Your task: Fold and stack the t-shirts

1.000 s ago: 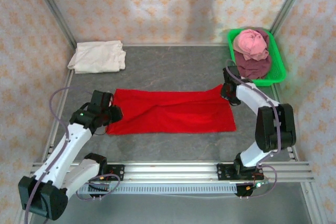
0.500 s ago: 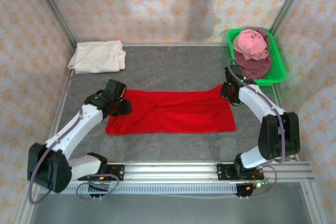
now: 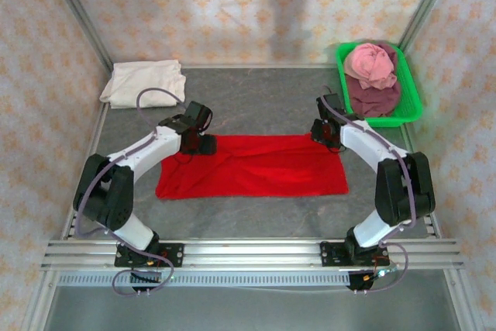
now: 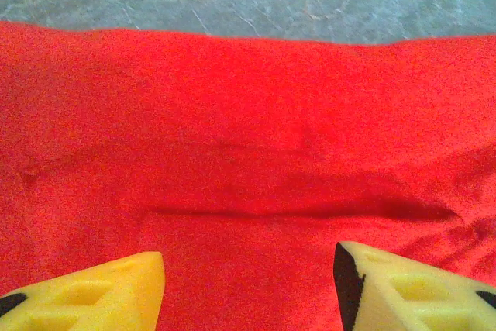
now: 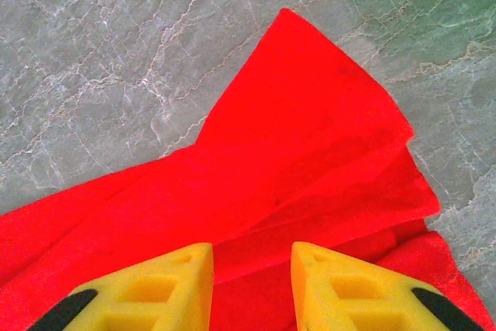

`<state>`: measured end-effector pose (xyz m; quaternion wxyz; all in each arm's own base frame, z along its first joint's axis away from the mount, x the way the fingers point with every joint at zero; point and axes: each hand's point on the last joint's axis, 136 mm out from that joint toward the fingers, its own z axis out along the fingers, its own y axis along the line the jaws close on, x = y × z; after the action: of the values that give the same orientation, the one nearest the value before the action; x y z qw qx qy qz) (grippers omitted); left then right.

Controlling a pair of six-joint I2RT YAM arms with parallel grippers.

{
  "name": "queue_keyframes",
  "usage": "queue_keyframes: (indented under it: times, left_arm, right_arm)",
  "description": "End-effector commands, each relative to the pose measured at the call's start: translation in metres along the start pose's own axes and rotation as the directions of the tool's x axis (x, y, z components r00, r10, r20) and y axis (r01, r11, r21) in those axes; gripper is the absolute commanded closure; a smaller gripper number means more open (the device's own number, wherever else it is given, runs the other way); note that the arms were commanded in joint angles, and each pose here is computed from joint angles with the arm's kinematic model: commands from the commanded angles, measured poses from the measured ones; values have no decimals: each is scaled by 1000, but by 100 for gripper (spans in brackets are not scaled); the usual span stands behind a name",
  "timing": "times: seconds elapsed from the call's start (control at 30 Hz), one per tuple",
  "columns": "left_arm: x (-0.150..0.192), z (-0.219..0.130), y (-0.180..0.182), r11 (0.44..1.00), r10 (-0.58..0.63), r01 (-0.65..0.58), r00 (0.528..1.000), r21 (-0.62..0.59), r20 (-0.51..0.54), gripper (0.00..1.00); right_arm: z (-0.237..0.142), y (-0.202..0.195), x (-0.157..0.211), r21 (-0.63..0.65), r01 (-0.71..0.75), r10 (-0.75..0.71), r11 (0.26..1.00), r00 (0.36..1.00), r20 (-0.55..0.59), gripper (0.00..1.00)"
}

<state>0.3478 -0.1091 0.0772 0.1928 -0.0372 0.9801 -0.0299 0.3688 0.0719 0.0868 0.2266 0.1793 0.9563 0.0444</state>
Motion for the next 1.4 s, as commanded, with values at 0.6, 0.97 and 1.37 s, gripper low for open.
queue_keyframes:
  times: [0.6, 0.97, 1.37]
  left_arm:
    - [22, 54, 23, 997, -75, 73, 995, -27, -62, 65]
    - [17, 19, 19, 997, -57, 57, 998, -57, -1, 100]
    - [34, -1, 24, 993, -74, 74, 997, -89, 1, 97]
  right_arm:
    - [15, -2, 0, 36, 32, -31, 999, 999, -14, 67]
    - [16, -1, -1, 44, 33, -33, 998, 999, -20, 67]
    - [15, 0, -2, 41, 33, -32, 999, 999, -17, 67]
